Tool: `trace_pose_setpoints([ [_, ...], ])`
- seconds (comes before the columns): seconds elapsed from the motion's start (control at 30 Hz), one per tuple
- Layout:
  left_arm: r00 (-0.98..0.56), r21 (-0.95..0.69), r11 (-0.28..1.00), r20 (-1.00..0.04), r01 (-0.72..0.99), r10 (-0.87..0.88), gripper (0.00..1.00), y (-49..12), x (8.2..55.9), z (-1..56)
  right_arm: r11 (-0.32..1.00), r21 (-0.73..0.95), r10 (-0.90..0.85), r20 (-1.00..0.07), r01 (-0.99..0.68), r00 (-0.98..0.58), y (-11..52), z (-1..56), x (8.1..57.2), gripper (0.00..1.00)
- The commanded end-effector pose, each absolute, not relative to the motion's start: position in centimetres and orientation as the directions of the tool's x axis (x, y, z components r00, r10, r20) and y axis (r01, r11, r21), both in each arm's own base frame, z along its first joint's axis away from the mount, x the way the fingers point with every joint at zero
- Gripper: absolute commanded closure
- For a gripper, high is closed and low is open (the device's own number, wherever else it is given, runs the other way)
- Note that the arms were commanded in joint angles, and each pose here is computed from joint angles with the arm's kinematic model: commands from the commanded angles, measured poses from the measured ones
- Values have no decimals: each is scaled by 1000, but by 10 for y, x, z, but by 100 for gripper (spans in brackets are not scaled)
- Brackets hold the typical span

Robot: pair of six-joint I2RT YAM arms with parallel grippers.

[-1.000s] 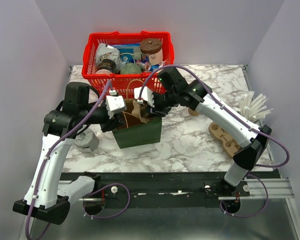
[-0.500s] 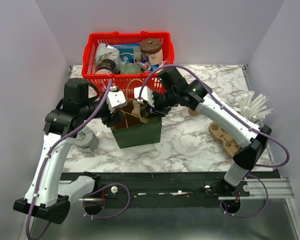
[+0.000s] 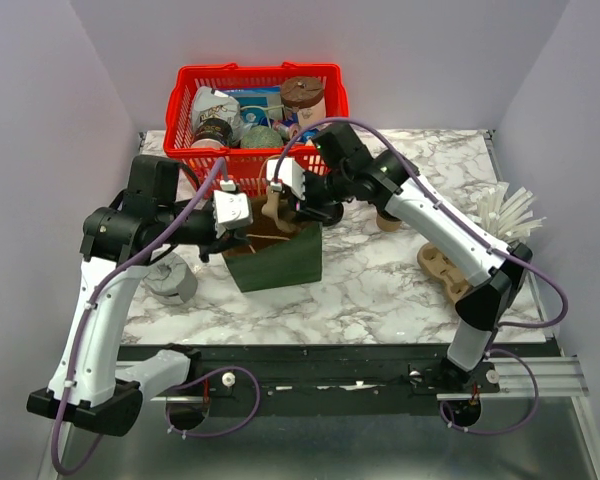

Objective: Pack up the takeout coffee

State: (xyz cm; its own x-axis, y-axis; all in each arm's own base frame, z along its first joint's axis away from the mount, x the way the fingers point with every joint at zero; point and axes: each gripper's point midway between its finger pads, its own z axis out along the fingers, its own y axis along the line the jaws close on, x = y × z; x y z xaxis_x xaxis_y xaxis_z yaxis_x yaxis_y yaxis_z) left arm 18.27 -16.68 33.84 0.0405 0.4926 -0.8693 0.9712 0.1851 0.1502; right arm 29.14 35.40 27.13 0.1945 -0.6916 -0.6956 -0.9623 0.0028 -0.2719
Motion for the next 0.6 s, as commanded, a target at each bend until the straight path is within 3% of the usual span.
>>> trace_pose_setpoints([
  [0.0,17,63,89,-894,994,449,100,-176,144,340,24,-285,-704,-685,-958,187,347,280,302,99],
  [0.3,45,72,62,-932,996,359,100,-204,145,361,-59,-296,-713,-656,-953,248,350,277,296,99],
  [0.57,101,140,121,-952,983,288,100,-222,163,379,-195,-282,-811,-493,-939,317,333,241,289,100],
])
